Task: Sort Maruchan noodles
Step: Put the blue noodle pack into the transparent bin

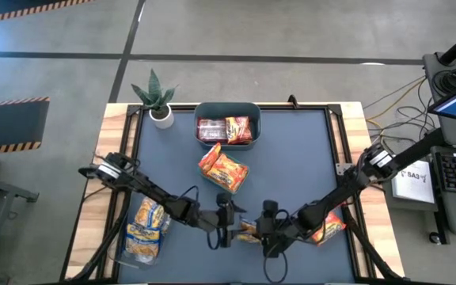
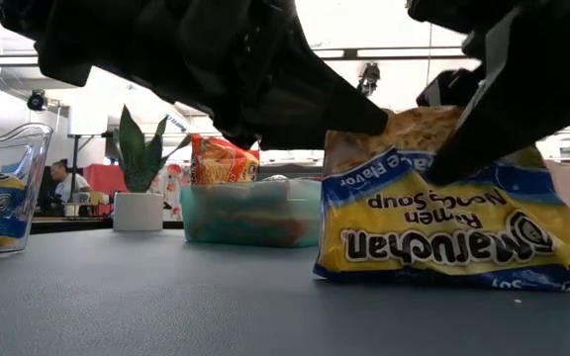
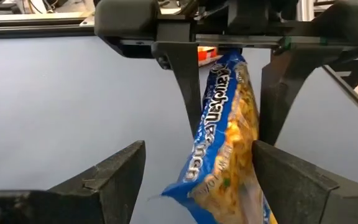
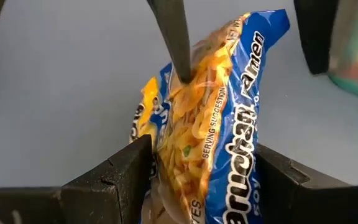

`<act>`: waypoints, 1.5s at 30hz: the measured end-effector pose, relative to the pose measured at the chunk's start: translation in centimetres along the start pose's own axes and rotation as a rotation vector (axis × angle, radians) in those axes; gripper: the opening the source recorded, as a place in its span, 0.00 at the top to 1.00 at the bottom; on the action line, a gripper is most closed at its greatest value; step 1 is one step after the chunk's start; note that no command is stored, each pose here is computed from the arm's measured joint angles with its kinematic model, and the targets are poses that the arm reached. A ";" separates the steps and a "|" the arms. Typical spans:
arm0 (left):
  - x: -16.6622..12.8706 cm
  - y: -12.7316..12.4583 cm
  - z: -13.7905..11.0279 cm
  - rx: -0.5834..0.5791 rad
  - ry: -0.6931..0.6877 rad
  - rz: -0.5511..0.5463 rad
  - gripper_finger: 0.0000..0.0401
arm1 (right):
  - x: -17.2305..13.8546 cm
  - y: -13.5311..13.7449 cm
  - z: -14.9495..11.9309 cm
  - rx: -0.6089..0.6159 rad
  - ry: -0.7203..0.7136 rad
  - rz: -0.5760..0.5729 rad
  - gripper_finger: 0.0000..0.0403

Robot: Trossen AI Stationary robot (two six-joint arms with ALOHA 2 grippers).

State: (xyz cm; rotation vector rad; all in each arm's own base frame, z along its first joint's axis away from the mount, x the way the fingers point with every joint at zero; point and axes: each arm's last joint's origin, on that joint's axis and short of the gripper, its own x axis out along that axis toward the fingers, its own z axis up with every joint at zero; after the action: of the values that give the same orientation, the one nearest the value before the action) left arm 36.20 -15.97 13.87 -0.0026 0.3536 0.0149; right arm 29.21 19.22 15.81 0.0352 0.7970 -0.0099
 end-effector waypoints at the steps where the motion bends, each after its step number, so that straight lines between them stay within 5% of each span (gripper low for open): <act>1: 0.0 0.0 0.0 0.000 0.000 -0.001 0.32 | 0.0 0.1 0.2 -0.006 0.001 0.000 0.47; 11: -0.1 -0.4 -0.2 0.006 0.029 -0.100 0.37 | -0.5 1.0 1.4 -0.064 0.012 -0.017 0.47; 24: -0.1 -0.6 -0.1 0.020 0.015 -0.110 0.79 | -0.6 1.0 1.6 -0.066 0.006 -0.018 0.47; 45: -2.6 -1.9 2.2 0.062 -0.016 -0.158 0.78 | -9.4 -1.6 4.9 -0.023 -0.173 -0.057 0.47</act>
State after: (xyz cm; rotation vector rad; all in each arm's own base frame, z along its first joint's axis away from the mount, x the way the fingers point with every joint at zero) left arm 34.56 -17.94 16.83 0.0312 0.3373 -0.1523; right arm 26.10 17.39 25.97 -0.0105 0.6250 -0.0573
